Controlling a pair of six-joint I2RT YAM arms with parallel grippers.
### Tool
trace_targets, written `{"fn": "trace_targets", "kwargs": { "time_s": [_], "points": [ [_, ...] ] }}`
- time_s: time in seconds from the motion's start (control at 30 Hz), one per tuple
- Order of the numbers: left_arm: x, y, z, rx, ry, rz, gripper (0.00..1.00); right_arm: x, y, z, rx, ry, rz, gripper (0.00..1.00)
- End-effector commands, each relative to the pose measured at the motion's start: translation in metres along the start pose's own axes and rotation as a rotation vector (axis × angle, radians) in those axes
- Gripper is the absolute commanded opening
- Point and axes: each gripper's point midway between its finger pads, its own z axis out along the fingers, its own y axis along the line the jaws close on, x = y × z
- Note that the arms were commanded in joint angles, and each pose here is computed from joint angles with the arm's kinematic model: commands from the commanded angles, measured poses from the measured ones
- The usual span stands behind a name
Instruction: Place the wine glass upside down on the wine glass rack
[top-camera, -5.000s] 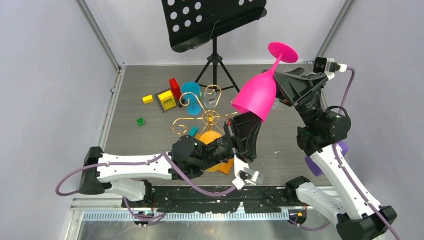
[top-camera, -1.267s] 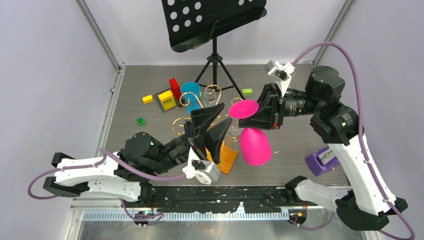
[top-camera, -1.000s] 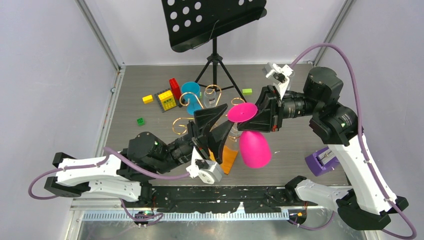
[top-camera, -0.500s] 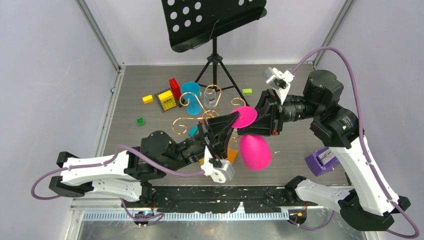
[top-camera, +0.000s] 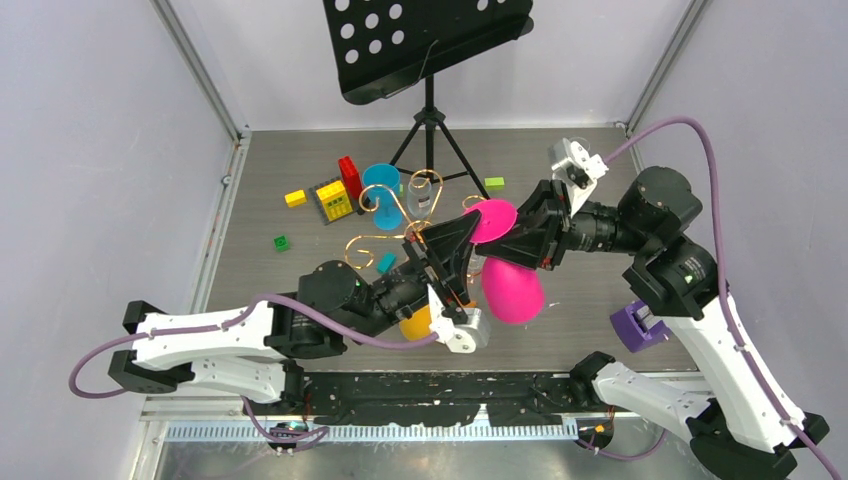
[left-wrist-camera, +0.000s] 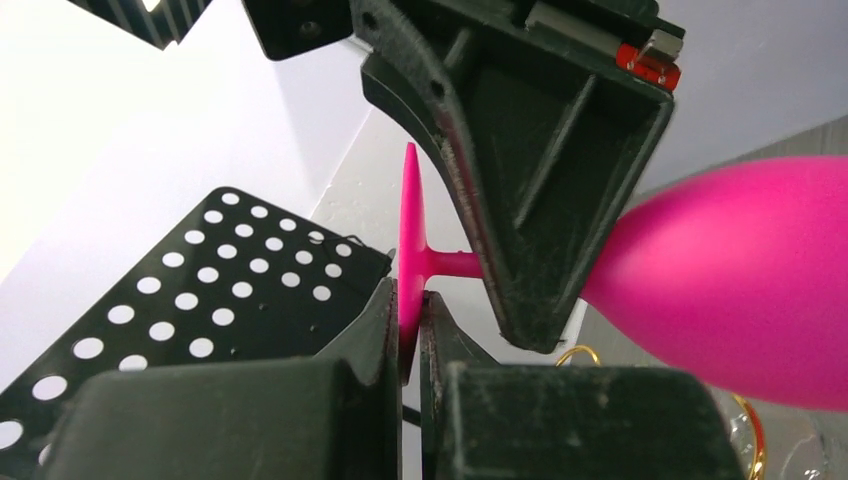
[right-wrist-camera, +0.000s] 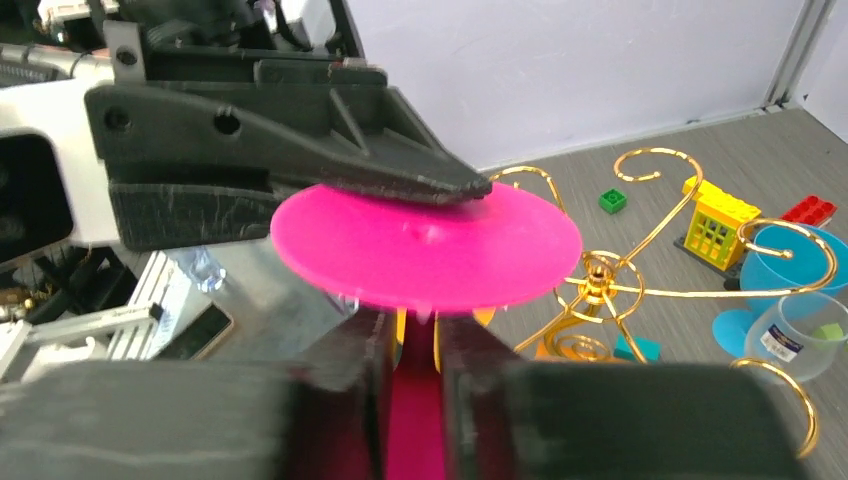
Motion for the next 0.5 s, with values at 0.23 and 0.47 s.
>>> {"fn": "trace_targets", "kwargs": {
  "time_s": [0.23, 0.47],
  "points": [
    [0.011, 0.071, -0.016, -0.248, 0.08, -0.012, 0.0, 0.002, -0.009, 0.003, 0.054, -0.034, 0.054, 0.25],
    [0.011, 0.076, -0.021, -0.257, 0.069, -0.016, 0.0, 0.008, -0.017, 0.005, 0.077, -0.02, 0.073, 0.39]
  ]
}}
